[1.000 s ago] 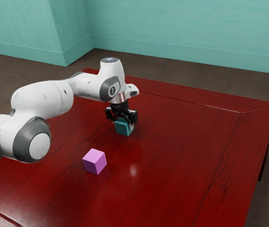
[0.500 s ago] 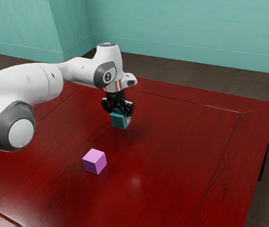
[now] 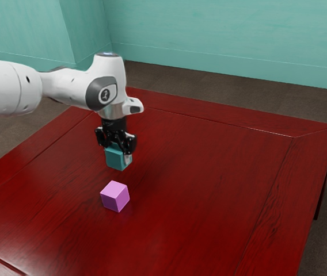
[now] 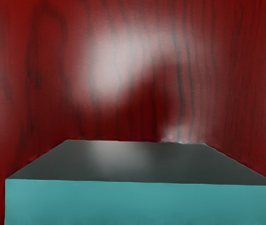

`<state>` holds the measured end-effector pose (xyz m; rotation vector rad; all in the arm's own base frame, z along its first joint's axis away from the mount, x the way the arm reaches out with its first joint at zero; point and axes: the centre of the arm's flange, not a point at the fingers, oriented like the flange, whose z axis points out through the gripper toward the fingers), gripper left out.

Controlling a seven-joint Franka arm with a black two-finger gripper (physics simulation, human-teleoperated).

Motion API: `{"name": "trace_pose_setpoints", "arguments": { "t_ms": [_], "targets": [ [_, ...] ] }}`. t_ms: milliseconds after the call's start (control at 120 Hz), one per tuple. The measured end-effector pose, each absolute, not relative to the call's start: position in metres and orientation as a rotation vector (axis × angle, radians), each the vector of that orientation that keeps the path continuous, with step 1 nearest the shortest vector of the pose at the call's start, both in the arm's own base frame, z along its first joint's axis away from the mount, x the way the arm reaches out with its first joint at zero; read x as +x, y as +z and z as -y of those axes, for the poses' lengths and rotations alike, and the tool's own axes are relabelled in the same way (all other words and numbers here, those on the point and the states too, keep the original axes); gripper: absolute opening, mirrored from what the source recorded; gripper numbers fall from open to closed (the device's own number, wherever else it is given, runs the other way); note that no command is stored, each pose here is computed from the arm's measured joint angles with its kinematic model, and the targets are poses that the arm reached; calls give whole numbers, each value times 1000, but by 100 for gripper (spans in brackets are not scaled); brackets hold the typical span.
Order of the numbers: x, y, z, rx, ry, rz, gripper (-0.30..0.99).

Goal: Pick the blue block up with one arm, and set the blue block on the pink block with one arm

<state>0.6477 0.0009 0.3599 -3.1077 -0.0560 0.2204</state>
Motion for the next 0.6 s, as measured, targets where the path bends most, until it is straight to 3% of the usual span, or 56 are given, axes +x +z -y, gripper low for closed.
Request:
{"name": "trace_pose_setpoints", "arguments": {
  "t_ms": [342, 600],
  "targets": [
    [592, 358, -1, -3109, 288, -6, 37],
    [579, 343, 10, -3106, 310, -68, 37]
  ]
}}
